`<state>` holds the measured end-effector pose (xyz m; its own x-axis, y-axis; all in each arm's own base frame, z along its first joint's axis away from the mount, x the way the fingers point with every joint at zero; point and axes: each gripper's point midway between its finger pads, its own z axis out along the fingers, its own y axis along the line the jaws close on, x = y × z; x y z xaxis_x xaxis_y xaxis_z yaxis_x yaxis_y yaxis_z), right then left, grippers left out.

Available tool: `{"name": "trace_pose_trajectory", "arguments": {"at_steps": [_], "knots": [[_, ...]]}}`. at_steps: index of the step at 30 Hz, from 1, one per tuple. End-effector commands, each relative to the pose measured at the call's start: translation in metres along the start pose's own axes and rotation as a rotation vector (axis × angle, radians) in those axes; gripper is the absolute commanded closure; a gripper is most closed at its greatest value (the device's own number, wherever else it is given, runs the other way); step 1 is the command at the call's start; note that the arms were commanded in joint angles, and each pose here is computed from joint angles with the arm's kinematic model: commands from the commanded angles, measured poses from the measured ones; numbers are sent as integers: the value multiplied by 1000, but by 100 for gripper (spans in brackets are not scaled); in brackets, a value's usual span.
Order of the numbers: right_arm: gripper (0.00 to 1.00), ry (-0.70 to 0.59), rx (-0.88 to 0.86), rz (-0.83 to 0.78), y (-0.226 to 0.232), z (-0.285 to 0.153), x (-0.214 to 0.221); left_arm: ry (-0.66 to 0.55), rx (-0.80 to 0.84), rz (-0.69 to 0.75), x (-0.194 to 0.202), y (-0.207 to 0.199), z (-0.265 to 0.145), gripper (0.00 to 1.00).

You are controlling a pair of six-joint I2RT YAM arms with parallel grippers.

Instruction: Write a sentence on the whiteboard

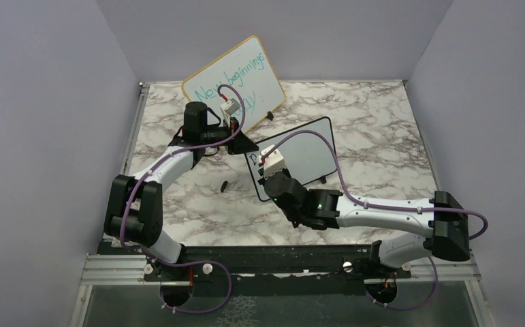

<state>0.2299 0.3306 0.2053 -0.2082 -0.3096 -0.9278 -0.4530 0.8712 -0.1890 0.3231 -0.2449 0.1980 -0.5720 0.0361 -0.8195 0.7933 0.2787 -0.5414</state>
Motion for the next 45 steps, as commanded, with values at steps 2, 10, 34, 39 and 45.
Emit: {"name": "trace_pose_trajectory", "arguments": {"at_steps": [2,10,34,39,45], "knots": [[100,-54,52,11,-13,1,-13,12,10,-13,7,-3,0,100],[100,-68,53,15,-11,8,-15,14,12,-16,8,-3,0,100],[100,-55,17,12,0,17,-14,17,14,-24,9,-1,1,100],[100,-47,27,8,-1,19,-10,17,14,-23,9,-1,1,100],[100,-39,53,13,-6,21,-7,17,16,-24,9,-2,1,100]]}}
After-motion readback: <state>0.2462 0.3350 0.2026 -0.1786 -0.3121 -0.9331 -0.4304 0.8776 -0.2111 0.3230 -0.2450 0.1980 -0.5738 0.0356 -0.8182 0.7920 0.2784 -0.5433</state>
